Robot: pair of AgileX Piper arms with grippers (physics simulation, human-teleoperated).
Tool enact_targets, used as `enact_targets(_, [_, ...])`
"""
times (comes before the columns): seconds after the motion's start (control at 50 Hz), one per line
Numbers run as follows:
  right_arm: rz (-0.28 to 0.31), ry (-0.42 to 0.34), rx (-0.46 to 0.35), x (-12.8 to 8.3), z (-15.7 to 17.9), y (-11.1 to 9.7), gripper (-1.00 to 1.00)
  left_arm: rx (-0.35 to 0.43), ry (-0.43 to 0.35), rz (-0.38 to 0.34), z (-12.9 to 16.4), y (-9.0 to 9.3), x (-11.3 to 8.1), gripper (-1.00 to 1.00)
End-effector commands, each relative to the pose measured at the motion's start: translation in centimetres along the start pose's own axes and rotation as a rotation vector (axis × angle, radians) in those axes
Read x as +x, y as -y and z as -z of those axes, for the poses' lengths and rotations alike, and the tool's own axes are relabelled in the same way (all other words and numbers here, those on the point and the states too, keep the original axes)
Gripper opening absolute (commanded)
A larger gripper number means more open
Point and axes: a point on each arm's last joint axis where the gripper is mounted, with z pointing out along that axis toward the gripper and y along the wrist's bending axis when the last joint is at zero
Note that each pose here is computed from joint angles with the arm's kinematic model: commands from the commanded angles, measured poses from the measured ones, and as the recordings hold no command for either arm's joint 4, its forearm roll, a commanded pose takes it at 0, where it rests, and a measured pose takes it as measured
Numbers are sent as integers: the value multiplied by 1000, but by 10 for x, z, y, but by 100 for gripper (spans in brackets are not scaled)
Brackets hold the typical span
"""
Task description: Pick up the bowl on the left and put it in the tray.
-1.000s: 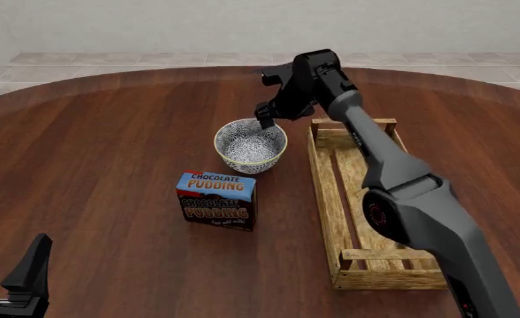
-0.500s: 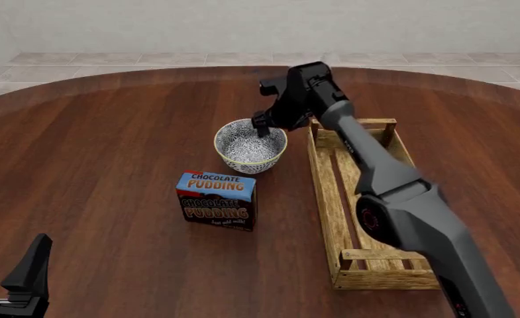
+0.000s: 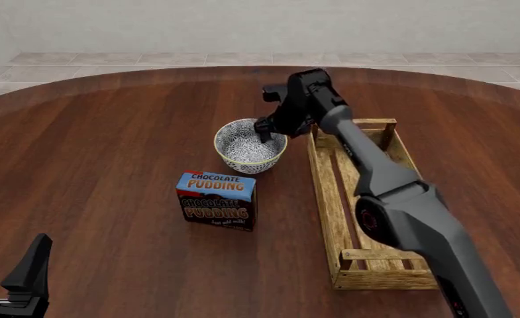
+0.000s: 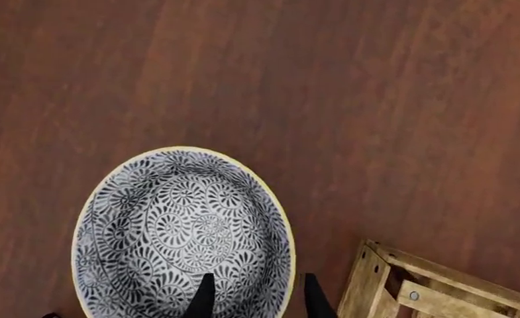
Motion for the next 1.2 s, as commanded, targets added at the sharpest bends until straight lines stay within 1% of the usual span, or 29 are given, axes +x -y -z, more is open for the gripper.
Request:
enact_targets(0.02, [-23,-30,11,5,-10,9,100,0,0,0,0,0,0,100])
enact_targets(0.1, [-27,-45,17,8,-17,15,100,0,0,0,0,0,0,100])
enact_targets(0.28, [-32,-58,17,11,-23,13,100,0,0,0,0,0,0,100])
enact_targets(0.36, [-41,-63,12,12,-26,7,100,0,0,0,0,0,0,100])
enact_targets(0.38, [-37,-61,16,12,-25,12,100,0,0,0,0,0,0,100])
enact_targets(0.4, [-36,-63,12,12,-26,7,100,0,0,0,0,0,0,100])
enact_targets(0.44, [-31,-61,13,12,-26,9,100,0,0,0,0,0,0,100])
enact_targets(0.46, [-31,-63,9,13,-27,3,100,0,0,0,0,0,0,100])
enact_targets(0.48, [-31,-63,9,13,-27,3,100,0,0,0,0,0,0,100])
enact_targets(0.52, [-35,-62,14,12,-27,10,100,0,0,0,0,0,0,100])
enact_targets(0.54, [-35,-66,10,14,-28,4,100,0,0,0,0,0,0,100])
enact_targets(0.56, [-38,-62,17,12,-28,13,100,0,0,0,0,0,0,100])
enact_targets(0.6, [-39,-64,15,13,-29,10,100,0,0,0,0,0,0,100])
enact_targets(0.66, [-41,-61,17,12,-28,13,100,0,0,0,0,0,0,100])
enact_targets(0.68, [-15,-65,17,13,-28,13,100,0,0,0,0,0,0,100])
enact_targets(0.7, [-15,-65,17,13,-28,13,100,0,0,0,0,0,0,100])
enact_targets(0.72, [-59,-68,21,13,-30,17,100,0,0,0,0,0,0,100])
enact_targets(0.74, [-57,-58,29,11,-28,27,-100,0,0,0,0,0,0,100])
enact_targets(0.76, [-48,-66,38,11,-28,38,-100,0,0,0,0,0,0,100])
enact_targets(0.78, [-62,-61,31,11,-27,29,-100,0,0,0,0,0,0,100])
enact_targets(0.8, [-70,-55,34,10,-26,33,-100,0,0,0,0,0,0,100])
enact_targets(0.88, [-70,-51,31,9,-23,30,-100,0,0,0,0,0,0,100])
enact_targets(0.9, [-77,-46,34,8,-21,34,-100,0,0,0,0,0,0,100])
enact_targets(0.98, [-64,-38,28,6,-16,28,-100,0,0,0,0,0,0,100])
enact_targets(1.02, [-63,-30,35,4,-13,37,-100,0,0,0,0,0,0,100])
enact_targets(1.06, [-58,-28,28,3,-10,29,-100,0,0,0,0,0,0,100])
enact_targets(1.1, [-46,-15,31,0,-3,32,-100,0,0,0,0,0,0,100])
enact_targets(1.14, [-36,-8,23,-1,2,24,-100,0,0,0,0,0,0,100])
enact_targets(1.2, [-27,1,21,-3,8,23,-100,0,0,0,0,0,0,100])
